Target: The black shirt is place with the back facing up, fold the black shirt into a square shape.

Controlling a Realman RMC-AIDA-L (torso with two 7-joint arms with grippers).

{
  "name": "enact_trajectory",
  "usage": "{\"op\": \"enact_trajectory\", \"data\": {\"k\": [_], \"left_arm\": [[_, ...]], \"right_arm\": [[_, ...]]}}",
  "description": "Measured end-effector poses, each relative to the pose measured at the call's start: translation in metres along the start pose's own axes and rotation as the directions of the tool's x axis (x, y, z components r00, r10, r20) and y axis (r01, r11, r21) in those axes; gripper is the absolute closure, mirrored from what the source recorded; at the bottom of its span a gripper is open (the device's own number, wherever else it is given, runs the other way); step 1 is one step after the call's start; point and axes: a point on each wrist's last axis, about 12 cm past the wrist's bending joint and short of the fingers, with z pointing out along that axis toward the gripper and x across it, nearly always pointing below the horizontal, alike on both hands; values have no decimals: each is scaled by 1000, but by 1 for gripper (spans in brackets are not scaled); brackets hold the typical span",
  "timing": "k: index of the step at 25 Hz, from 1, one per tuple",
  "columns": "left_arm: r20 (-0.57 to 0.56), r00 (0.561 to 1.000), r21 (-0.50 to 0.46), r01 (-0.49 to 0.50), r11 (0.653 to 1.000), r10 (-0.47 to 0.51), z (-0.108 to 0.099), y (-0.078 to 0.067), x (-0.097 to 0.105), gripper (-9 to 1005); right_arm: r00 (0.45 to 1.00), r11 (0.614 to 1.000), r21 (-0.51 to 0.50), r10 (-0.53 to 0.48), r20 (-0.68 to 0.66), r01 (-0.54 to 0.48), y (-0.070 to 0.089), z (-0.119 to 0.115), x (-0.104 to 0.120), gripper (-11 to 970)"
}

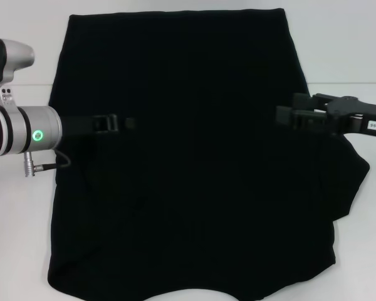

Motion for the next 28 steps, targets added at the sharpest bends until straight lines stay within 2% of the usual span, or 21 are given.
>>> {"op": "enact_trajectory", "data": {"k": [3,5,6,8,11,12,17,22,24,26,28], "left_arm": [[-9,995,132,-96,987,98,-5,-14,0,857],[8,983,245,-177,953,181,-10,-27,1,830],[27,973,302,-225,926,228,-13,-33,2,816],[77,950,376,-309,874,302,-18,-40,5,727],[188,895,446,-445,777,404,-27,-47,14,594],[230,872,456,-489,744,432,-30,-49,17,559],[310,806,469,-591,656,505,-34,-51,31,381],[388,721,486,-689,538,573,-38,-56,46,156],[417,696,490,-714,500,585,-42,-57,52,120],[435,681,491,-728,478,589,-44,-58,56,84],[441,675,491,-733,471,591,-45,-58,59,48]], "right_arm": [[999,998,26,51,1,-51,-5,-13,-3,75],[994,993,53,110,-10,-109,-10,-24,-3,75],[989,987,68,147,-18,-145,-12,-31,-3,76],[980,977,93,198,-36,-194,-16,-40,-1,76],[956,952,147,283,-77,-270,-22,-55,2,76],[948,943,164,306,-90,-289,-24,-59,2,76],[884,881,265,440,-159,-391,-32,-78,1,76],[817,808,364,549,-178,-463,-40,-92,-1,77],[793,783,392,581,-183,-483,-41,-95,0,77],[773,765,410,605,-192,-497,-42,-95,3,77],[759,753,421,621,-198,-506,-42,-93,7,77]]}}
